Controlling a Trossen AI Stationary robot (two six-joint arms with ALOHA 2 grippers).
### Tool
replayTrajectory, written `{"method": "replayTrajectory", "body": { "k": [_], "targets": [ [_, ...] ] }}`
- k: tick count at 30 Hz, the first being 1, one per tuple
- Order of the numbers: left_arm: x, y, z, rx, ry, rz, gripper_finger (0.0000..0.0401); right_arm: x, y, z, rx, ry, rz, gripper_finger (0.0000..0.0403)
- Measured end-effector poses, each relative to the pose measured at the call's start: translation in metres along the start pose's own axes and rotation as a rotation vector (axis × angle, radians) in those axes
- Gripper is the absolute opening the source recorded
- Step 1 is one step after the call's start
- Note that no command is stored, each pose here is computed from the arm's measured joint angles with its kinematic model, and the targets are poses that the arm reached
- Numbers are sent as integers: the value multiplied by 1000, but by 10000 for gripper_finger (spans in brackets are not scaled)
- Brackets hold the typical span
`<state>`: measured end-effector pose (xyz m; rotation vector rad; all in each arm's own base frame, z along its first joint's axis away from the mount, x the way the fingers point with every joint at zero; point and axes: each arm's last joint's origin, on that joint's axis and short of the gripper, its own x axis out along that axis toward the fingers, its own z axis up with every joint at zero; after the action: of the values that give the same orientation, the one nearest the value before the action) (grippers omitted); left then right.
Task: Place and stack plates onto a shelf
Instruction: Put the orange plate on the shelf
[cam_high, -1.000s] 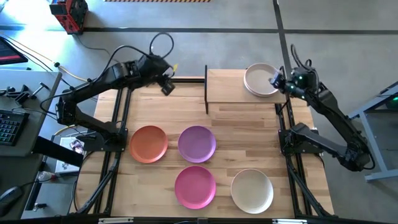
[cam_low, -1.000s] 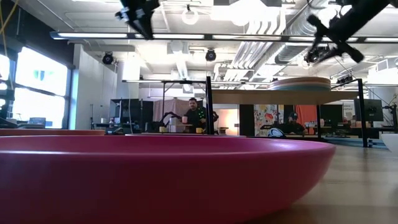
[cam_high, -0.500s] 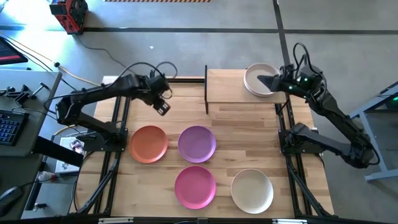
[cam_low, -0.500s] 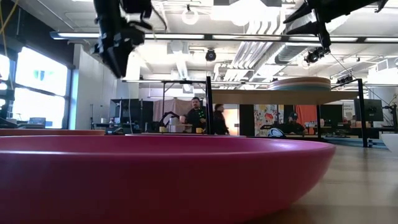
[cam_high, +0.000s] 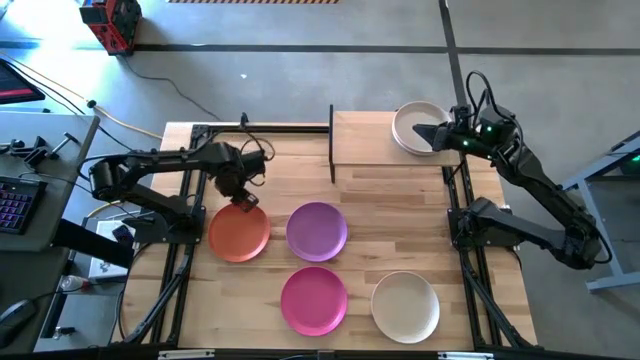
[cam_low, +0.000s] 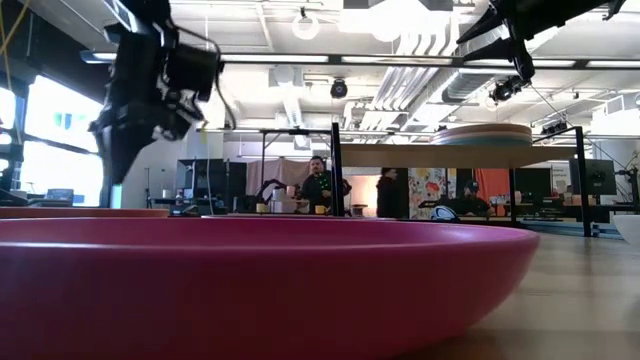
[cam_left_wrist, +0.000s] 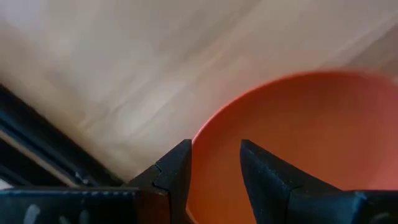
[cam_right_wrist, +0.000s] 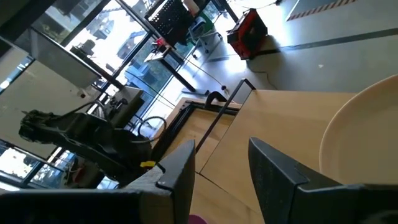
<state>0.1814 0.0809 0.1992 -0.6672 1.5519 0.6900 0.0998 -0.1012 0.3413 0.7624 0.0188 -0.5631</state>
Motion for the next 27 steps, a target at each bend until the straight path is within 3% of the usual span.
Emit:
{"method": "replayTrajectory", "body": {
  "k": [9,22,27],
  "targets": [
    [32,7,-17,26,95,44,127,0,0,0,31,0,-1,131],
    [56,10,-25,50,112,-6,125,0,0,0,78,0,-1,131],
    [56,9,-25,67,111,-10,88,0,0,0,78,0,-1,131]
  ]
}}
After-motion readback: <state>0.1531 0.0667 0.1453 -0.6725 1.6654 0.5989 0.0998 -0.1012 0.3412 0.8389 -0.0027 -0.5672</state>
